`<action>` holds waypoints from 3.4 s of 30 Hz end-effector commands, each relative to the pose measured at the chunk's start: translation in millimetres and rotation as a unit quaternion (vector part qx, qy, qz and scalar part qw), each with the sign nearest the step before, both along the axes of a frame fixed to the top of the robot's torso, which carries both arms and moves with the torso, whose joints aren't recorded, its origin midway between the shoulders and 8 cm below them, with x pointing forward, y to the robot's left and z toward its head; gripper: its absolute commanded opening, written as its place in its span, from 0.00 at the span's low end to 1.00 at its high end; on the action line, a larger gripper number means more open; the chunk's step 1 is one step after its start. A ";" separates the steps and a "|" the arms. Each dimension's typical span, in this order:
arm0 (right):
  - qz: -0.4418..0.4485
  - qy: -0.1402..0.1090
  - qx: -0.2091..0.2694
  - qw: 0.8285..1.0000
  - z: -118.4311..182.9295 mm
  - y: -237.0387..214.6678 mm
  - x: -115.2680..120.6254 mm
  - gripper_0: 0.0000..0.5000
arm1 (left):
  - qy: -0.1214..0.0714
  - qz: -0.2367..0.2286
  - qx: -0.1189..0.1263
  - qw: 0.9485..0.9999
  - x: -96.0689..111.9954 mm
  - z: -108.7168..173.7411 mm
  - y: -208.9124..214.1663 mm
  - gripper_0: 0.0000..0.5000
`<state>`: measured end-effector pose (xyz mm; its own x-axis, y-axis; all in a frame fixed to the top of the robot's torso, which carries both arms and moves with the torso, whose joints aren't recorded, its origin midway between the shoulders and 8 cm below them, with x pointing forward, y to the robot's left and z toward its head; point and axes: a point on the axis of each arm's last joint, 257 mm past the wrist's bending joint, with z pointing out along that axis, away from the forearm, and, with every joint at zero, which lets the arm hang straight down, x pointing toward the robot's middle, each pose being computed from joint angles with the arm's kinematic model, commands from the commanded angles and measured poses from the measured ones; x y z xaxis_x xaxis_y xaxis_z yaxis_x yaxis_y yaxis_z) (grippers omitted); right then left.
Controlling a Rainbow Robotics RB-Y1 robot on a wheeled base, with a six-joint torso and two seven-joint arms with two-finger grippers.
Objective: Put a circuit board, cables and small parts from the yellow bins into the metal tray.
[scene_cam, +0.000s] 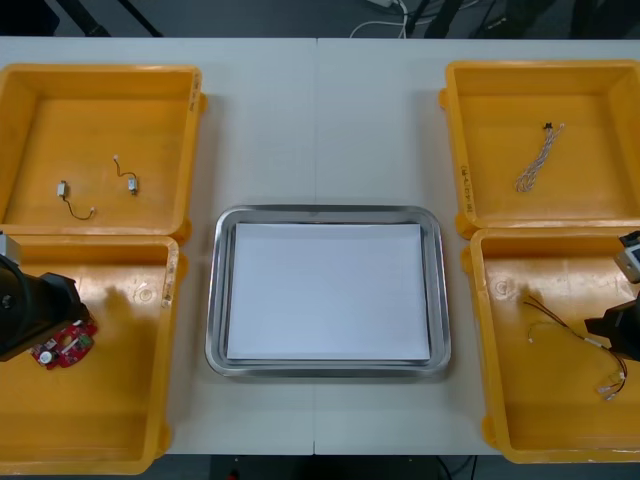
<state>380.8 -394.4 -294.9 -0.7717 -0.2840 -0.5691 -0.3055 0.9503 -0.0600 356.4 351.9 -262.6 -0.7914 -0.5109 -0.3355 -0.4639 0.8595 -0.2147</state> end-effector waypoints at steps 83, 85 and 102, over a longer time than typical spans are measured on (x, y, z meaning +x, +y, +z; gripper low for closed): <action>0.095 0.040 -0.038 0.994 12.7 1.3 -4.1 0.00 | 0.005 -0.009 0.042 0.999 -8.6 10.5 -3.5 0.00; 0.096 0.047 -0.042 0.993 21.4 -1.4 -6.8 0.00 | 0.003 -0.015 0.047 0.999 -7.7 20.4 -5.3 0.00; 0.094 0.077 -0.070 0.990 83.3 -18.9 -20.0 0.00 | -0.095 -0.111 0.070 0.987 46.9 112.2 -62.3 0.00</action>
<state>347.5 -409.5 -243.5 -0.7912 -0.4969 -0.3565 -0.5021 0.8606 -0.0851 389.4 302.7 -181.9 -0.8154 -0.3398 -0.4687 -0.2916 0.9405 -0.1747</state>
